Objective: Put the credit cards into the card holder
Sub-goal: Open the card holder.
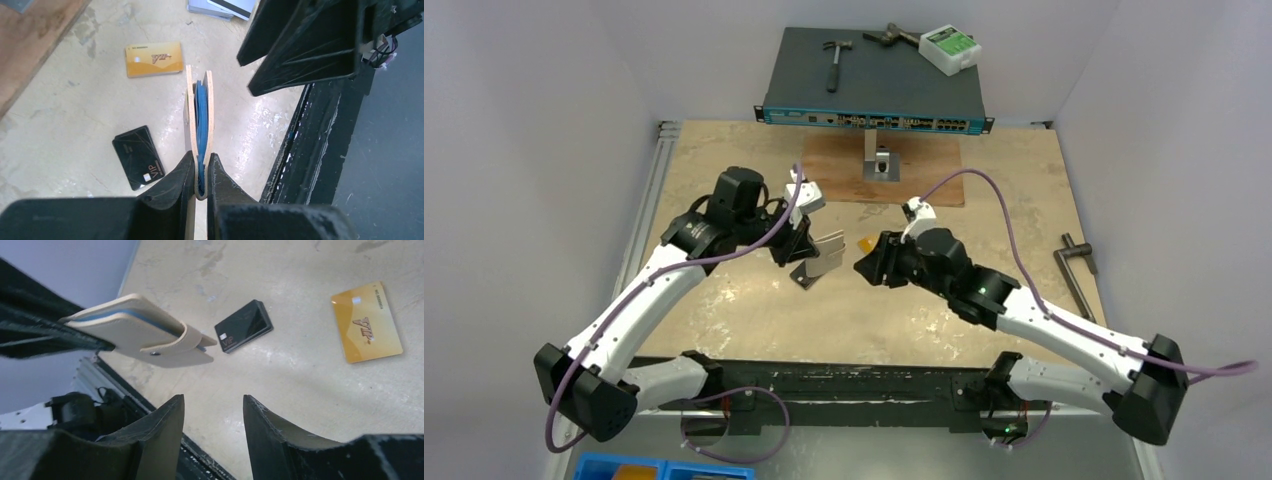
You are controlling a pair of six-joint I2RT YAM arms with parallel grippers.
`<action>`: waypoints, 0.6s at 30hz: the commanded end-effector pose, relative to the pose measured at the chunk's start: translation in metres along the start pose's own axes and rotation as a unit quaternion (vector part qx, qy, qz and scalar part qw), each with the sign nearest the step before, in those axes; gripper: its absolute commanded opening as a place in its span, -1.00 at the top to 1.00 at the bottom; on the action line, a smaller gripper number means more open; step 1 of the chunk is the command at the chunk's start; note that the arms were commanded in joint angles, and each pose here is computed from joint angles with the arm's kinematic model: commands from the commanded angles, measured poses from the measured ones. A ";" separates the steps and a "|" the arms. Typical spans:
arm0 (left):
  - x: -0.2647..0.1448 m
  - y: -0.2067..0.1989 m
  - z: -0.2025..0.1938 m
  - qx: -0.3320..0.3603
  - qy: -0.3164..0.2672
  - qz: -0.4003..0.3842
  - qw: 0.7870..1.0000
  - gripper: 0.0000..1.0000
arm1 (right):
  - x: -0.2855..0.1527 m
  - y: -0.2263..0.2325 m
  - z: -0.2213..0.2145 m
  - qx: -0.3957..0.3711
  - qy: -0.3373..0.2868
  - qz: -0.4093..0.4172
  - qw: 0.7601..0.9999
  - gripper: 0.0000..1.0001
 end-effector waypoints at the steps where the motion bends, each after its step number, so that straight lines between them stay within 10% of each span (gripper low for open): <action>1: -0.018 -0.011 0.024 0.055 -0.044 -0.001 0.998 1.00 | -0.029 0.022 0.017 -0.021 -0.066 0.103 0.992 0.03; 6: -0.045 -0.040 0.056 -0.059 -0.083 -0.086 0.991 1.00 | -0.047 0.033 0.022 -0.063 -0.113 0.168 0.977 -0.61; 18: -0.071 -0.096 0.059 -0.186 -0.042 -0.277 0.942 1.00 | -0.121 0.071 0.068 -0.138 -0.272 0.303 0.903 -0.98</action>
Point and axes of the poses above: each gripper's point midway between its finger pads, its own x axis out along the fingers, its own y axis along the line the jaws close on, z = x × y, the point moved 4 cm from there along -x, back along the fingers, and after that the axes turned 10 degrees about -x, right-handed, at the moved point
